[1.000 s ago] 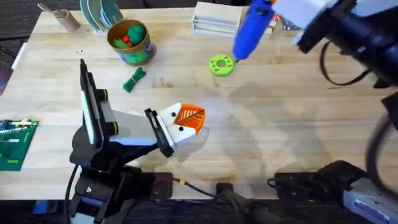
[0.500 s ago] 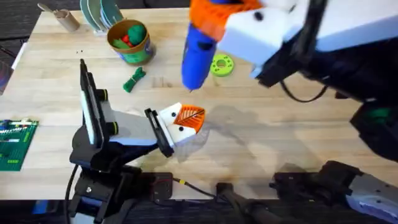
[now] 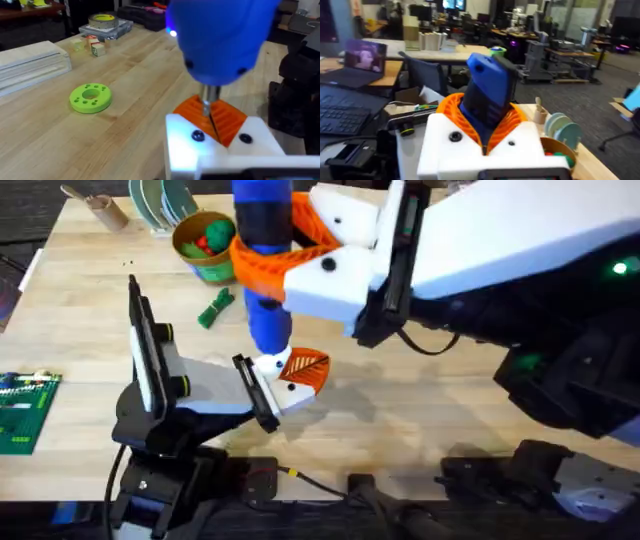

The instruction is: Pick up the gripper from the table and insert it into the empty holder that is missing its gripper. Then pick up a screw, insert it into the mounting hole, and use the screwdriver to tighten it. Finally, clean up the table by picking up the vegetable and placing it into the bucket.

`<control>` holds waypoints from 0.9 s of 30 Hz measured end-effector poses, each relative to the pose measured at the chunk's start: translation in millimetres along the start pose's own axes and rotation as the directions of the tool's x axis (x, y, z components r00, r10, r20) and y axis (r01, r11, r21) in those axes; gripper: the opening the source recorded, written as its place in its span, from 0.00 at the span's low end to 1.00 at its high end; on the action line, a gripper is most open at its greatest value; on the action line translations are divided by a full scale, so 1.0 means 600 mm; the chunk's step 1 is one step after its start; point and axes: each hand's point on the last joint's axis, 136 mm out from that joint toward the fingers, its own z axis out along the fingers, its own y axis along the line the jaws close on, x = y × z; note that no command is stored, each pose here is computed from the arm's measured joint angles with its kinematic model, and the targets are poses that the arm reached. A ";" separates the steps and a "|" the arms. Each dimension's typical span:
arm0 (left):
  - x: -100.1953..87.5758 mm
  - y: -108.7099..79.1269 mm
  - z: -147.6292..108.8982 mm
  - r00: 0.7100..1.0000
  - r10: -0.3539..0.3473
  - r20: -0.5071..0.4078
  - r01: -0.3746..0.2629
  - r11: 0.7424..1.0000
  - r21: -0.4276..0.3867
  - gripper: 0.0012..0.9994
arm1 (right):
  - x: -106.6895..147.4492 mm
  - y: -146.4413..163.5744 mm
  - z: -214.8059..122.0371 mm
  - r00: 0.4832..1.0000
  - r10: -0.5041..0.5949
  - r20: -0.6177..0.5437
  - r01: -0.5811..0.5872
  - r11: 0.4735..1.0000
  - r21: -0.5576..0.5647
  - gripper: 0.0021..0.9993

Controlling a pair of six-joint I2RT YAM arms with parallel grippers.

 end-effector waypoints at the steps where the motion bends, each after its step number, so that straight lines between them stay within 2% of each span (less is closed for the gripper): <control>1: 0.000 0.000 0.000 1.000 0.000 0.000 0.000 1.000 0.000 0.02 | 0.001 0.003 0.001 1.000 0.000 0.000 0.000 1.000 -0.012 0.03; 14: 0.000 0.000 0.000 1.000 0.000 0.000 0.000 1.000 0.000 0.02 | 0.042 0.017 0.005 0.997 0.022 -0.079 -0.027 0.998 -0.062 0.03; 27: 0.000 0.000 0.000 1.000 0.003 0.000 -0.003 1.000 0.000 0.02 | 0.027 0.016 0.006 0.998 -0.037 -0.041 0.034 0.997 -0.064 0.03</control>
